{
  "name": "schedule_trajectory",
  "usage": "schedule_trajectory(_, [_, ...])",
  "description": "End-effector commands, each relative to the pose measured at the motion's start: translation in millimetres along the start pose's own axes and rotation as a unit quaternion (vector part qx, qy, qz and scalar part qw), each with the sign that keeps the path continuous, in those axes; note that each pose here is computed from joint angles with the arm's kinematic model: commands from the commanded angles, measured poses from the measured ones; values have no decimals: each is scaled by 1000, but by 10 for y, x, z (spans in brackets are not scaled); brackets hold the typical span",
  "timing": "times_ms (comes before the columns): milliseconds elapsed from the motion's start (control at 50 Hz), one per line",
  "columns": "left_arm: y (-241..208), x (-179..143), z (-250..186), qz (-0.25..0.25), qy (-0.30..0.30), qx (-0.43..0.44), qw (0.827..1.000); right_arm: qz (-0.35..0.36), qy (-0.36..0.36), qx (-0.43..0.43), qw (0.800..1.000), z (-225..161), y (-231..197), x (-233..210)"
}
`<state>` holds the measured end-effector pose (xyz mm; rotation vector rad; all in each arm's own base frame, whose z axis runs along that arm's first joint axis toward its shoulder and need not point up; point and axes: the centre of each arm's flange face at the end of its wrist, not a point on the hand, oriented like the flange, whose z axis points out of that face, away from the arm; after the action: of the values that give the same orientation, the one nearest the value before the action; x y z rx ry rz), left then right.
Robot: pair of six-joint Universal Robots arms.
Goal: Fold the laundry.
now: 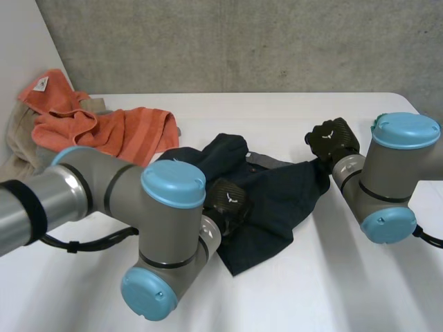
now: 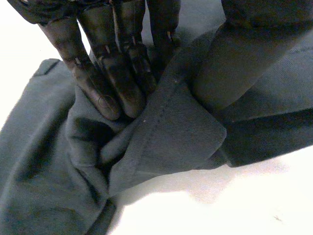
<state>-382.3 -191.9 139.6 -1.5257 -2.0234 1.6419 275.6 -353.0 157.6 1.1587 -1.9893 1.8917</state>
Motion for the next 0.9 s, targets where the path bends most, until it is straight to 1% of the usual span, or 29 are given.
schedule_trajectory(20, [-321, -328, -375, -25, -27, 24, 999, -18, -35, -32, 999, -279, -96, 78])
schedule_trajectory(40, [-436, -500, -521, -35, -42, 38, 998, -27, -44, -43, 998, -408, -173, 184])
schedule_trajectory(80, [-537, -696, -678, -44, -59, 54, 996, -33, -53, -49, 997, -553, -283, 298])
schedule_trajectory(100, [-626, -909, -827, -52, -78, 70, 993, -35, -54, -47, 997, -694, -420, 431])
schedule_trajectory(160, [-752, -1189, -1054, -61, -100, 96, 988, -32, -51, -38, 997, -914, -643, 600])
schedule_trajectory(180, [-831, -1319, -1193, -63, -108, 115, 986, -25, -50, -28, 998, -1056, -788, 669])
schedule_trajectory(240, [-894, -1479, -1362, -65, -108, 132, 983, 1, -47, -5, 999, -1305, -1036, 752])
schedule_trajectory(300, [-808, -1568, -1320, -77, -102, 116, 985, 26, -58, 18, 998, -1480, -1181, 737])
schedule_trajectory(380, [-597, -1641, -1113, -101, -101, 75, 987, 43, -98, 10, 994, -1463, -1116, 535])
schedule_trajectory(400, [-519, -1652, -1005, -107, -99, 61, 987, 43, -116, 1, 992, -1415, -1068, 413])
schedule_trajectory(460, [-393, -1657, -800, -113, -94, 41, 988, 36, -129, -12, 991, -1320, -1009, 270])
schedule_trajectory(480, [-346, -1682, -670, -115, -95, 34, 988, 31, -127, -19, 991, -1230, -973, 211])
schedule_trajectory(540, [-389, -1793, -515, -116, -105, 47, 987, 31, -102, -13, 994, -1020, -963, 163])
schedule_trajectory(580, [-565, -1974, -430, -116, -124, 85, 982, 37, -57, 13, 998, -787, -1033, 208])
schedule_trajectory(600, [-652, -2048, -419, -116, -133, 104, 979, 42, -37, 30, 998, -713, -1094, 250])
schedule_trajectory(620, [-886, -2234, -451, -117, -157, 156, 968, 54, 8, 70, 996, -566, -1233, 375])
schedule_trajectory(680, [-1298, -2518, -609, -114, -197, 249, 941, 79, 72, 143, 984, -433, -1507, 603])
schedule_trajectory(700, [-1544, -2691, -740, -112, -222, 309, 918, 99, 109, 193, 970, -403, -1686, 757])
schedule_trajectory(760, [-1837, -2848, -942, -118, -239, 379, 886, 113, 155, 267, 944, -414, -1945, 965])
schedule_trajectory(780, [-1947, -2892, -1046, -127, -242, 404, 873, 118, 181, 309, 926, -459, -2093, 1090])
schedule_trajectory(800, [-1975, -2902, -1074, -131, -241, 409, 870, 119, 191, 323, 919, -486, -2148, 1129])
schedule_trajectory(840, [-1981, -2918, -1097, -142, -236, 411, 869, 119, 196, 339, 913, -551, -2219, 1165])
schedule_trajectory(860, [-1970, -2913, -1090, -144, -234, 409, 870, 118, 195, 344, 911, -631, -2269, 1197])
schedule_trajectory(900, [-1926, -2891, -1052, -149, -229, 399, 875, 118, 189, 339, 914, -679, -2264, 1192])
